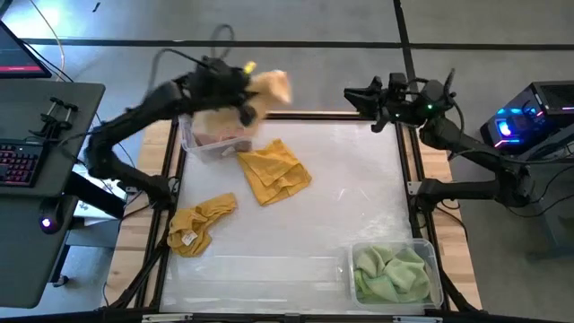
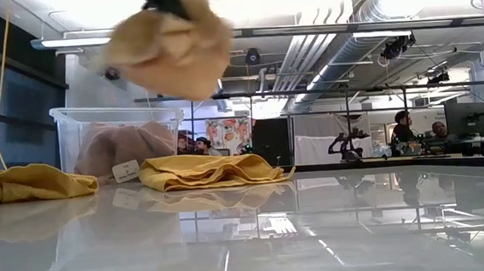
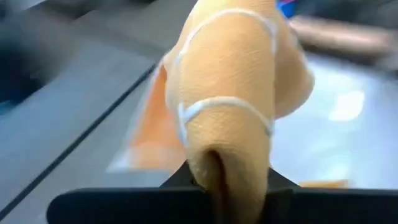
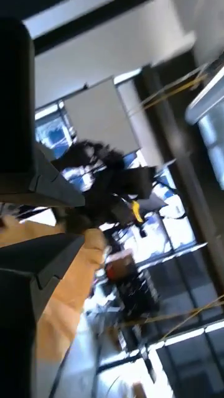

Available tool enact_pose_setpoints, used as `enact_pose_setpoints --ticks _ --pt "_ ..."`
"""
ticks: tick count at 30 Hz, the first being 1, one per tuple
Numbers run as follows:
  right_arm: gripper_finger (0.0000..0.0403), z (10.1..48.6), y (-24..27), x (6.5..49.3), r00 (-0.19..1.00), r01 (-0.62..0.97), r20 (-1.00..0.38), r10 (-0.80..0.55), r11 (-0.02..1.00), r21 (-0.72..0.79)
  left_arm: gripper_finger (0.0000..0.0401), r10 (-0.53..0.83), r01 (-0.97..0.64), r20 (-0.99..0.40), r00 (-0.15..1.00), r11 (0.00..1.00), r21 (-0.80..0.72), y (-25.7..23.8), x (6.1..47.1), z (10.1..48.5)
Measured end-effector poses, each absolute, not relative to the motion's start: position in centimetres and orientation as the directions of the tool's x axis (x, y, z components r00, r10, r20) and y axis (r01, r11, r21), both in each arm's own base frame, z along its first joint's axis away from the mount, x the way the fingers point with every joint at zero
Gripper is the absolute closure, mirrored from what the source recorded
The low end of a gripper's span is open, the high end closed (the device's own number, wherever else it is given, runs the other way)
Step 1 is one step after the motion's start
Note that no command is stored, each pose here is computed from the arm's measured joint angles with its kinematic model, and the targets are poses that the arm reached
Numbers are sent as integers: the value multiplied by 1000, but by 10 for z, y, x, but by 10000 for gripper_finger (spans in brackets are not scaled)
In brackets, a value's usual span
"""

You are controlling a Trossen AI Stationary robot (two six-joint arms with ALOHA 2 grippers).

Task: Sort towels by color in basket
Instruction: Put the light yellow kitchen towel into the top transparent bin

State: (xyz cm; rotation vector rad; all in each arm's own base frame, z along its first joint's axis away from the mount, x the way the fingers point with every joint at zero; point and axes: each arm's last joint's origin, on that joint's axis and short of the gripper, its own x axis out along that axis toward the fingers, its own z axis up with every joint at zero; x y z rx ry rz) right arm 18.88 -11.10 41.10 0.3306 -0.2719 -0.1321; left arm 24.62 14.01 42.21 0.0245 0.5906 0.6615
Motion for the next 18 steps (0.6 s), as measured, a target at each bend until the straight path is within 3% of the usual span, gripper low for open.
enact_pose_setpoints --ticks 4,10,15,18 --pt "328 404 -114 190 955 162 176 -237 919 359 397 726 -700 -489 484 656 281 157 206 424" --pt "327 398 -116 190 946 212 148 -288 897 388 398 694 -780 -606 388 598 185 191 180 371" --pt "327 398 -116 190 947 198 148 -284 883 426 398 648 -742 -462 605 669 -34 206 192 342" --pt "327 398 -116 190 950 182 148 -274 874 451 398 653 -727 -361 665 677 -113 207 197 333"
